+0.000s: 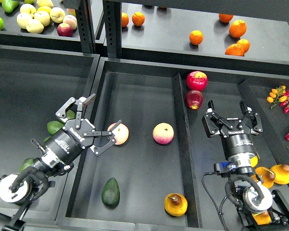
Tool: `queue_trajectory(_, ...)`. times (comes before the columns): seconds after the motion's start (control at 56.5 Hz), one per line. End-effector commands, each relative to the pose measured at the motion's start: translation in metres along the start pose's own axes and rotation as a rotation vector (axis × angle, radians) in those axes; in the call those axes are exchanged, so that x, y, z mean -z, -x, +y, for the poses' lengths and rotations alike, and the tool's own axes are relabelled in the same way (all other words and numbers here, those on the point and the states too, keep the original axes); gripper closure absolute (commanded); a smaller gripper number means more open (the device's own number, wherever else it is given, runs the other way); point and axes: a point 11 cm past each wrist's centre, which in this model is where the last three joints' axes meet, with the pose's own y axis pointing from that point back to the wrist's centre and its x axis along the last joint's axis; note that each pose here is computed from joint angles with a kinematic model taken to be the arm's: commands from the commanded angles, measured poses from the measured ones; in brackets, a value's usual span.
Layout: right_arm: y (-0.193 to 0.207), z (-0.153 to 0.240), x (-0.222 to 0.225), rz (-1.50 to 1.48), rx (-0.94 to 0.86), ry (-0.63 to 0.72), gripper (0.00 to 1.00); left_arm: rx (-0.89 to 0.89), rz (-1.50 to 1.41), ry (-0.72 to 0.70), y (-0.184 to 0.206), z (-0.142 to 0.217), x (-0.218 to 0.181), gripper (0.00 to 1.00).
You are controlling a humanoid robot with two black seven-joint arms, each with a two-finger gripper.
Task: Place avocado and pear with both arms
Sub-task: 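Move the left gripper down over the dark green avocado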
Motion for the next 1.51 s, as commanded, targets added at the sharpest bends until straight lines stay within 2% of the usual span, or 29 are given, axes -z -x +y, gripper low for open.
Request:
queue_trajectory(0.0, 0.0, 0.0, -0.001, 0.0, -0.001, 0.002, 0.0, -0.063, -0.106, -0.142, -0.011, 0.016, -0.003, 0.01)
queue_trajectory(0.283, 0.0, 0.0, -0.001, 0.0, -0.001, 0.002, 0.0, -0.066, -0.301, -0.406, -0.003, 0.005, -0.006, 0.01)
queue_trajectory(0.425, -0.001, 0.0, -0.001, 0.0, -0.004, 0.005, 0.0, -0.091, -0.436, -0.466, 0.003, -0.004, -0.04, 0.01)
queue_trajectory(0.549, 0.0, 0.0, -0.002, 0.0, -0.001, 0.005, 0.0, -0.119, -0.525, -0.551, 0.004, -0.006, -0.051, 0.01)
queue_trajectory(0.761, 0.001, 0.0, -0.001, 0.0, 0.001, 0.004, 0.0, -0.162, -0.655, -0.786, -0.009, 0.002, -0.027, 0.01)
queue_trajectory(0.85, 0.001, 0.0, -0.001, 0.0, 0.001, 0.005, 0.0, -0.119, -0.726, -0.865, -0.004, -0.012, -0.009, 0.01)
queue_trajectory(1.186, 0.0, 0.0, -0.002, -0.001, 0.0, 0.008, 0.0, -0.018, -0.811, -1.024, 0.007, -0.035, 0.038, 0.01)
queue_trajectory(1.487, 0.0, 0.0, -0.003, 0.0, 0.0, 0.011, 0.0, 0.021, -0.872, -1.091, 0.01, -0.059, 0.06, 0.01)
